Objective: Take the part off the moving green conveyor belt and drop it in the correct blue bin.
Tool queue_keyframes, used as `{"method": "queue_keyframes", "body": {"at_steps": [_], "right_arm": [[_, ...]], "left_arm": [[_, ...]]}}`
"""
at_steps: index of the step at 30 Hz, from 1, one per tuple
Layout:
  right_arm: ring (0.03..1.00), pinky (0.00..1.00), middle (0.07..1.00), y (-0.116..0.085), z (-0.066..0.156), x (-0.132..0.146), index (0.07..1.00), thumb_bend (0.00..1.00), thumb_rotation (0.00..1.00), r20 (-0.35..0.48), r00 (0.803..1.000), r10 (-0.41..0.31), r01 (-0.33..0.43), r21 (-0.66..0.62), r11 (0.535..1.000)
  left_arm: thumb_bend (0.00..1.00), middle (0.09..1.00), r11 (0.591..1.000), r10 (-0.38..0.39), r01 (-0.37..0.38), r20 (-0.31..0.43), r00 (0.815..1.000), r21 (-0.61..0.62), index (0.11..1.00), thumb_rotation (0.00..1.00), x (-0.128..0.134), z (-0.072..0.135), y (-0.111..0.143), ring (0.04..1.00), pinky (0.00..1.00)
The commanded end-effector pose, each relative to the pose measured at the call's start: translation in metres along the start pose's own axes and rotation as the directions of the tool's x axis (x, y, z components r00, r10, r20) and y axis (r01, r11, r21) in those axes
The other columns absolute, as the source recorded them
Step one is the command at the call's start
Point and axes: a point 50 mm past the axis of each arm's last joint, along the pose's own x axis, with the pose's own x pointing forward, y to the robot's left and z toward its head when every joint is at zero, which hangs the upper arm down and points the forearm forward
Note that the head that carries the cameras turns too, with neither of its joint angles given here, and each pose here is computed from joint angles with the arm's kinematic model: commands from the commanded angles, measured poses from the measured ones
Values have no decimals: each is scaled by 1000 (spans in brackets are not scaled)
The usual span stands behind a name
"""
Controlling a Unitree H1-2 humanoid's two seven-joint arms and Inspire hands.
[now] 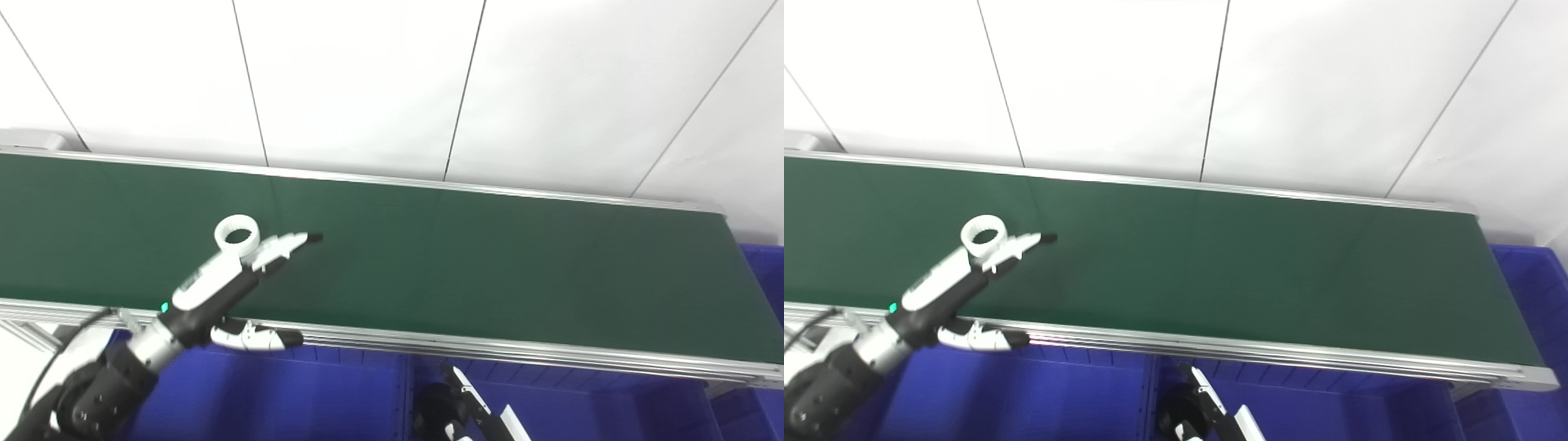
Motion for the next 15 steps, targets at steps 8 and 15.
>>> {"method": "queue_keyframes", "body": {"at_steps": [8,15], "right_arm": [[968,940,988,-2,12,0,975,410,965,87,996,-25,25,7,1000],[968,941,987,-4,12,-2,974,416,977,86,996,-25,24,9,1000]], "left_arm": [[890,831,922,158,-153,15,987,357,831,188,32,-20,43,819,836],[962,837,886,150,-109,-56,987,450,850,153,47,-57,38,830,877]]}}
